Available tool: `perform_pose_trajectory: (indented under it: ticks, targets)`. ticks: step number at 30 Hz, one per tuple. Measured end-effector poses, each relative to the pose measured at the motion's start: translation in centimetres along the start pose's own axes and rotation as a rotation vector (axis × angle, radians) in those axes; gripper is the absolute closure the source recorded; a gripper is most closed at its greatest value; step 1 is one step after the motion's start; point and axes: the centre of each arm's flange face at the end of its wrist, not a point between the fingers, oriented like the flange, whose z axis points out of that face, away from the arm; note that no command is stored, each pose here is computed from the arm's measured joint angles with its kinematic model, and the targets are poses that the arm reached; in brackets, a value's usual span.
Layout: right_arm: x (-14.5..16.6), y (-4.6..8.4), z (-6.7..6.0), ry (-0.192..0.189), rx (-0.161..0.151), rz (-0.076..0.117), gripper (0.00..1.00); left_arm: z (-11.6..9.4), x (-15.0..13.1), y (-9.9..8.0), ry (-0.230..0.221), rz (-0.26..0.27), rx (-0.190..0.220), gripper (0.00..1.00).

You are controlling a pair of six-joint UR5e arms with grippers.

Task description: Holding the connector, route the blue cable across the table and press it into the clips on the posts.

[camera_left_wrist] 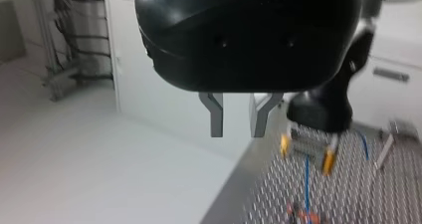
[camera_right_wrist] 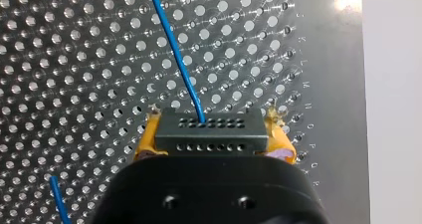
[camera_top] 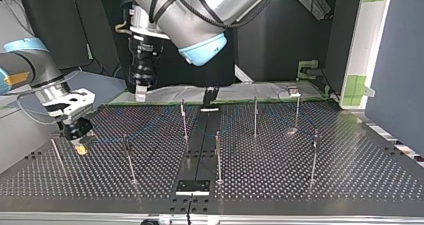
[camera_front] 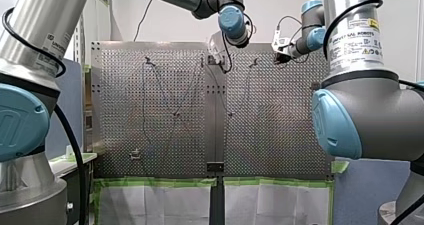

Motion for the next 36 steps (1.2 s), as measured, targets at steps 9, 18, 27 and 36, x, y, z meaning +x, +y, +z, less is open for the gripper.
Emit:
perform_pose_trajectory:
  ticks: [9, 18, 27, 36]
  targets:
    - [0.0, 0.0, 0.0, 0.000, -0.002, -0.003, 1.00, -3.1, -1.5, -1.3, -0.014, -0.122, 0.119, 0.00]
    - [0.0, 0.0, 0.0, 0.001, -0.004, -0.003, 1.00, -5.3, -3.1, -1.1, -0.052, -0.209, 0.157, 0.00]
    - [0.0, 0.0, 0.0, 0.001, -0.004, -0.003, 1.00, -5.7, 0.9, 0.2, -0.038, -0.201, 0.139, 0.00]
    - [-0.1, 0.0, 0.0, 0.000, -0.004, -0.003, 1.00, -5.3, 8.7, 3.3, 0.012, -0.175, 0.082, 0.00]
